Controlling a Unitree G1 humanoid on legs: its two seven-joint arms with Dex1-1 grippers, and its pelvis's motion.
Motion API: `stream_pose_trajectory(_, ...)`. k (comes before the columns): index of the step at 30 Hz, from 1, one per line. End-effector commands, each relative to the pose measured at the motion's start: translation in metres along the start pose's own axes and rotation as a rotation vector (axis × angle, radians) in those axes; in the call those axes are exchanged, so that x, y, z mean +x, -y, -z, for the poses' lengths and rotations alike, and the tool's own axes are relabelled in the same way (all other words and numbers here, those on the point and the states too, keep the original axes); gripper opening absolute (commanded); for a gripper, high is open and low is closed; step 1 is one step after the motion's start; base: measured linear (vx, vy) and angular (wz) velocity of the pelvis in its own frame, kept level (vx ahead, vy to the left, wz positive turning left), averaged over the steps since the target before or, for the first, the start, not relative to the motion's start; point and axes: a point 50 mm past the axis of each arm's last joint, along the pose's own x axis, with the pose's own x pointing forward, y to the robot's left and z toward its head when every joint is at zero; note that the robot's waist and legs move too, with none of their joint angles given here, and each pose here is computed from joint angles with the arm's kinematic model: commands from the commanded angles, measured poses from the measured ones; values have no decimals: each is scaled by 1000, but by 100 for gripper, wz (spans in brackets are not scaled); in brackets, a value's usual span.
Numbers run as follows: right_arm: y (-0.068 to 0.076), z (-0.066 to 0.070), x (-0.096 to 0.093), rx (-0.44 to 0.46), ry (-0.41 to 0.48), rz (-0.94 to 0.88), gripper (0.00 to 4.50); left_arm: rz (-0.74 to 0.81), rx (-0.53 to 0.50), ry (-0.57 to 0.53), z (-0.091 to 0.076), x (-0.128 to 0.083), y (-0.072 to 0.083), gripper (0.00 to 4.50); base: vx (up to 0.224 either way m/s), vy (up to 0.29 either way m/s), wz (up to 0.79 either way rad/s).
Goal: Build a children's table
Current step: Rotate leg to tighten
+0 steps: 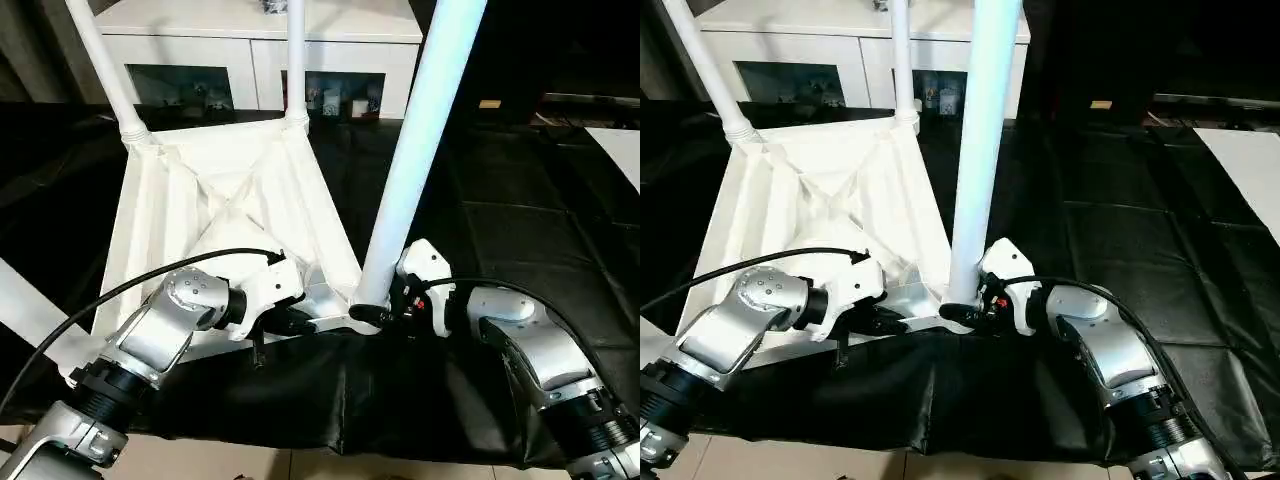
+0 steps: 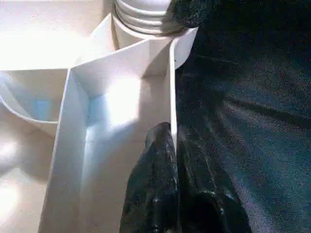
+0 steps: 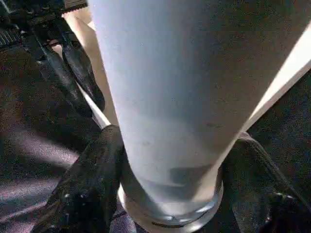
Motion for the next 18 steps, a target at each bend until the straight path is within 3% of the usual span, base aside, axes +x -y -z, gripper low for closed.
stream_pose_trajectory(1, 1, 2, -1, -14, -23, -13, 259, 63, 13, -7, 1, 4, 7, 0, 0, 0, 0)
stream_pose_trajectory(7, 3, 4, 3, 20, -20, 32, 257, 47, -2, -10, 3, 4, 6, 0, 0, 0, 0)
stream_pose_trajectory(8, 8, 8, 8, 62, -25, 126, 257, 7, -34, -11, 5, 7, 4, 0, 0, 0, 0)
stream_pose_trajectory(12, 13, 11, 13, 103, -32, 220, 256, -36, -69, -13, 6, 10, 1, 0, 0, 0, 0)
stream_pose_trajectory(14, 20, 16, 25, 234, -25, 399, 256, -180, -154, 2, 3, 24, -10, 0, 0, 0, 0)
stream_pose_trajectory(15, 20, 16, 25, 234, -25, 399, 256, -180, -154, 2, 3, 24, -10, 0, 0, 0, 0)
stream_pose_trajectory(16, 23, 19, 40, 360, -39, 550, 254, -285, -242, 9, -4, 41, -16, 0, 0, 0, 0)
stream_pose_trajectory(18, 23, 20, 45, 398, -47, 585, 252, -307, -268, 9, -6, 46, -16, 0, 0, 0, 0)
